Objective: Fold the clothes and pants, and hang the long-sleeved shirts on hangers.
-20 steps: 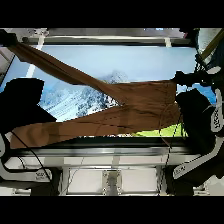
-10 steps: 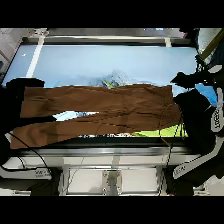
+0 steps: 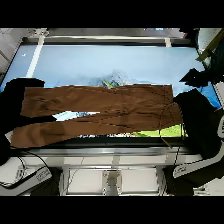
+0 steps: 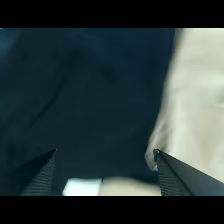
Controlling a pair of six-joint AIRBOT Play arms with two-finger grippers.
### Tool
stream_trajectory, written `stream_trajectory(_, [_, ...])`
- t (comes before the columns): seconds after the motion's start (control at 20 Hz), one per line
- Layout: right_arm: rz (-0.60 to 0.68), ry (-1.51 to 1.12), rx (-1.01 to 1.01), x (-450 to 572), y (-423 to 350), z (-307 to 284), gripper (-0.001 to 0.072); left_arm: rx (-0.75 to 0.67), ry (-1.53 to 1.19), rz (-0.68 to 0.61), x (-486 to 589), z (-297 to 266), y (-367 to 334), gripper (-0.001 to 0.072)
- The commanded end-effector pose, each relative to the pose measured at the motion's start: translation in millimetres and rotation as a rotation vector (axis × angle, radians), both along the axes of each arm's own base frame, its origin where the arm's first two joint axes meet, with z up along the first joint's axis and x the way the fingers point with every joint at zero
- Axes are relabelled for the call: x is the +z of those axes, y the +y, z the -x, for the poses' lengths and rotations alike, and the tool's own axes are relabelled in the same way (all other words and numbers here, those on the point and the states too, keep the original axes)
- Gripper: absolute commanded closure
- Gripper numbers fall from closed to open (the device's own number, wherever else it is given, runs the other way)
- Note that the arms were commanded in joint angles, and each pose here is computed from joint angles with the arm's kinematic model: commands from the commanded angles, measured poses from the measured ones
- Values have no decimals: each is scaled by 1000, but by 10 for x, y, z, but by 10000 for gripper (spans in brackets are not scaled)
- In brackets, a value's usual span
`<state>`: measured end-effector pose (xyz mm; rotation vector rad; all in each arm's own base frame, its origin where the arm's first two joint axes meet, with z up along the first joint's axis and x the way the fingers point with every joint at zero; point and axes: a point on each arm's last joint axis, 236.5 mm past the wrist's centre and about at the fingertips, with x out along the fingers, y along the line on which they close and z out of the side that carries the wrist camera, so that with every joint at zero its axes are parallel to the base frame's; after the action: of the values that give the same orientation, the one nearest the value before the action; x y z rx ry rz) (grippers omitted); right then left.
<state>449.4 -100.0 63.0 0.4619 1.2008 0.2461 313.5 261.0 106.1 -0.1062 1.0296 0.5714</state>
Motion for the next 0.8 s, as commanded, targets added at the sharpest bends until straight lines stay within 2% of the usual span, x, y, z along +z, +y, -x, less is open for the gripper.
stream_trajectory(0.0, [-34,64,39,133,-21,680,303,265,-21,136,-248,969,-30,13])
stream_trajectory(0.15, [-54,65,1,-16,46,1197,302,505,-8,397,-806,1570,-269,14])
stream_trajectory(0.25, [-61,68,-56,-197,97,1436,303,564,-15,498,-1053,1713,-347,14])
stream_trajectory(0.5, [-139,134,-130,-666,449,1863,303,443,-32,643,-1383,1481,-503,14])
stream_trajectory(0.75, [-201,175,-106,-691,661,2038,303,422,22,690,-1676,1485,-466,13])
